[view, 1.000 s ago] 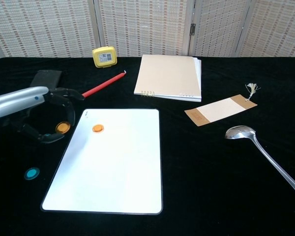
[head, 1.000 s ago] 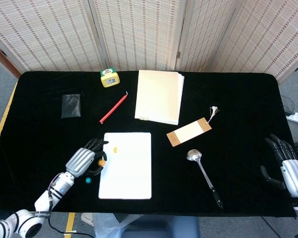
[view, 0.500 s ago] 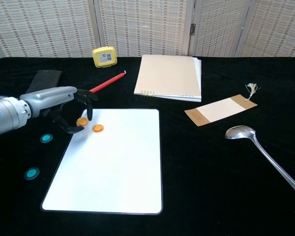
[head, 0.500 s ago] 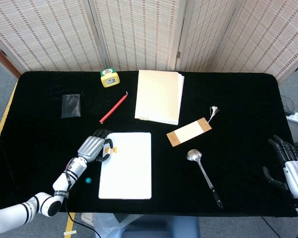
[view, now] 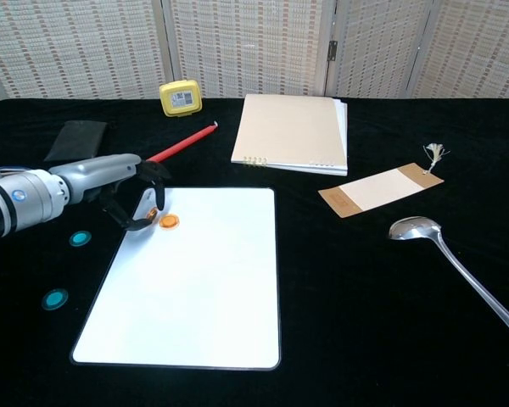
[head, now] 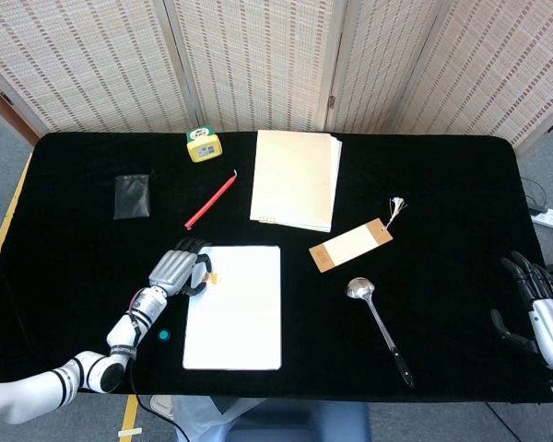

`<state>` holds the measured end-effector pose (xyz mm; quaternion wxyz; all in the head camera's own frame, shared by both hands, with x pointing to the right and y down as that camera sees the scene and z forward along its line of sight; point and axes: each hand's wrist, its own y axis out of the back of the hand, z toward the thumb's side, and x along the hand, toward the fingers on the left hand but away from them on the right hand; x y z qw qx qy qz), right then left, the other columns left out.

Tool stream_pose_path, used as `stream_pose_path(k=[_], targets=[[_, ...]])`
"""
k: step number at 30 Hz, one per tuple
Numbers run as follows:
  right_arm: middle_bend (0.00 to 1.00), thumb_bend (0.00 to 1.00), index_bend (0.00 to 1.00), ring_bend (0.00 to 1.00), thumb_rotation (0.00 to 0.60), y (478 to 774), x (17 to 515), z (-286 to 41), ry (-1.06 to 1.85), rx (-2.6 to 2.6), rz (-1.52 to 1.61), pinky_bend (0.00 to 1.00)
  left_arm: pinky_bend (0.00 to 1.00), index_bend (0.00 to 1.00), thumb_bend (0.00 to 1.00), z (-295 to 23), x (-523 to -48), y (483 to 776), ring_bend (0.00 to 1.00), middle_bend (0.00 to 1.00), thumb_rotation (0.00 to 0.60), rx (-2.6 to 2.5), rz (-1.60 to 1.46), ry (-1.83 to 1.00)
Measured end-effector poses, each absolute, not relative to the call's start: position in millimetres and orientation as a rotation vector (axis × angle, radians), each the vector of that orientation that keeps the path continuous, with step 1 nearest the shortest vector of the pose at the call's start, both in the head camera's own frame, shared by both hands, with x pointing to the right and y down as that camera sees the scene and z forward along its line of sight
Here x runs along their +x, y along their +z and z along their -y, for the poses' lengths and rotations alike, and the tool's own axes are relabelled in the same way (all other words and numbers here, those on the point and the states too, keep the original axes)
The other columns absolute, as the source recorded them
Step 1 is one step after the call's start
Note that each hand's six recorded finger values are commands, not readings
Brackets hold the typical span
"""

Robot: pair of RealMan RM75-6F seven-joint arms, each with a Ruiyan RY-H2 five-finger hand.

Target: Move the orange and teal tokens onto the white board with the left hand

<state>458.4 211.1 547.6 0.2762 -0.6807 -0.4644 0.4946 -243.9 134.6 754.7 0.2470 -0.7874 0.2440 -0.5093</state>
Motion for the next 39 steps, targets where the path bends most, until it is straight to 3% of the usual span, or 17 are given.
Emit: stream_pose_path(k=[10,16,27,39], targets=[[0.00,0.48,0.00,0.00,0.600,549,460,-211,1.333,-1.829,1.249,0.00,0.00,0.45,0.41,-134,-246,756,0.00,0.14,0.600,-2.134,-0.657,-1.408],[0.00,0.48,0.00,0.00,0.600,549,460,-211,1.333,-1.830,1.249,0.00,0.00,0.32,0.41,-134,-251,755,0.00,0.11,0.600,-2.125,-0.662,-1.420],[0.00,0.48,0.00,0.01,0.600,550,460,-212,1.325,-1.837,1.251,0.00,0.00,0.41,0.41,-144,-303,724,0.00,0.11,0.600,-2.086,-0.798,-1.436],[0.00,0.48,0.00,0.00,0.600,550,453,-210,1.297,-1.852,1.233,0.00,0.00,0.42,0.41,-182,-344,737,0.00,0.11,0.600,-2.036,-0.770,-1.558]])
